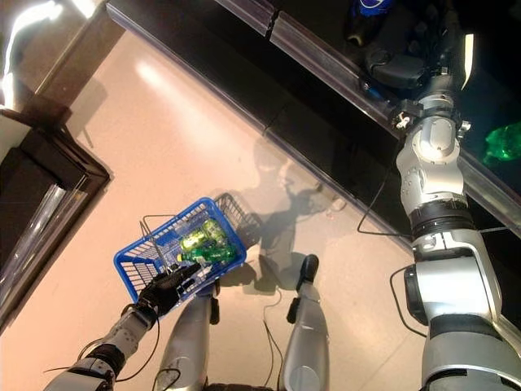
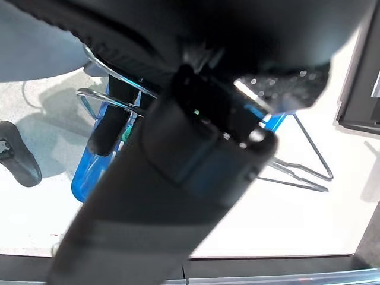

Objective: Pick up the drink and place into the basket.

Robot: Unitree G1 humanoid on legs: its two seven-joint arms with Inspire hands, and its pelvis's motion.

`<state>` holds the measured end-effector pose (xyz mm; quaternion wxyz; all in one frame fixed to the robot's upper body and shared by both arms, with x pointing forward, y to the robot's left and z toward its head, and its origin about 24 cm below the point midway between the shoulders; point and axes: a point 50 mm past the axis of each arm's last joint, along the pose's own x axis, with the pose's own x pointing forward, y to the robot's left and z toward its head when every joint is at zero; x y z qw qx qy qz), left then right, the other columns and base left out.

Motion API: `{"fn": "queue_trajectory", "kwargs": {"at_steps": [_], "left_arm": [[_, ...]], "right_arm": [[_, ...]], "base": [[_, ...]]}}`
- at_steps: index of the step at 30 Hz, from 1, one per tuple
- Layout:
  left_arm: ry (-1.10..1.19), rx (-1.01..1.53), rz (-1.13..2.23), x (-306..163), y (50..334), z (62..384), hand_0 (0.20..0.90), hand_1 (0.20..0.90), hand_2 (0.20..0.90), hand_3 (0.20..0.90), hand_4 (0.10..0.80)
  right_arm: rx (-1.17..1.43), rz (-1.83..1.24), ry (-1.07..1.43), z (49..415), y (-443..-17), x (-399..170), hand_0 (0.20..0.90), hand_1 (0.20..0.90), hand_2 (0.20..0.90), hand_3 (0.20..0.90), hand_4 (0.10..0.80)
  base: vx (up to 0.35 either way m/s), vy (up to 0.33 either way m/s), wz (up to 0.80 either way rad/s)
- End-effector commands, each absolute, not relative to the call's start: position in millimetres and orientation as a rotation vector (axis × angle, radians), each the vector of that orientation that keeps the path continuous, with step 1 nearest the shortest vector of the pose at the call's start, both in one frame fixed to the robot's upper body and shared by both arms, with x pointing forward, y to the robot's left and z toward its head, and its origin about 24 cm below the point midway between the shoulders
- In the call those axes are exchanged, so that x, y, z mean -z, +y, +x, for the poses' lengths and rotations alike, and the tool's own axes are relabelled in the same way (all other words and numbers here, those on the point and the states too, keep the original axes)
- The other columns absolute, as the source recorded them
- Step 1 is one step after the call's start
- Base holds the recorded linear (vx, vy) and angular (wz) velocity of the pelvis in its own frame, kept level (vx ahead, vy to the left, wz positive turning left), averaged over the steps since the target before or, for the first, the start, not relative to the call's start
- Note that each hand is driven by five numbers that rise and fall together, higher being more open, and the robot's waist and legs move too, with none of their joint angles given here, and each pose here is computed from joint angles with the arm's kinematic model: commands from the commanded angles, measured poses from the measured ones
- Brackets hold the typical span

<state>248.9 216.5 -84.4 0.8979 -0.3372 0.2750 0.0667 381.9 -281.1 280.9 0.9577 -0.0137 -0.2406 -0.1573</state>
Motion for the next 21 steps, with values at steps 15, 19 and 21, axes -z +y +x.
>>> {"fn": "queue_trajectory", "kwargs": {"at_steps": [15, 19, 21], "left_arm": [[0.506, -0.127, -0.573, 74, 267, 229, 0.3, 0.3, 0.3, 0.2, 0.1], [0.51, -0.127, -0.568, 74, 270, 226, 0.3, 0.3, 0.3, 0.2, 0.1], [0.51, -0.124, -0.566, 74, 271, 226, 0.3, 0.3, 0.3, 0.2, 0.1]], "right_arm": [[0.319, -0.049, -0.714, 360, -290, -380, 0.9, 0.9, 0.9, 0.9, 0.8], [0.339, -0.046, -0.716, 359, -292, -383, 0.9, 0.9, 0.9, 0.9, 0.8], [0.35, -0.048, -0.718, 359, -293, -385, 0.9, 0.9, 0.9, 0.9, 0.8]], "base": [[0.006, -0.004, 0.0], [0.009, -0.003, 0.0], [0.008, 0.0, 0.03]]}}
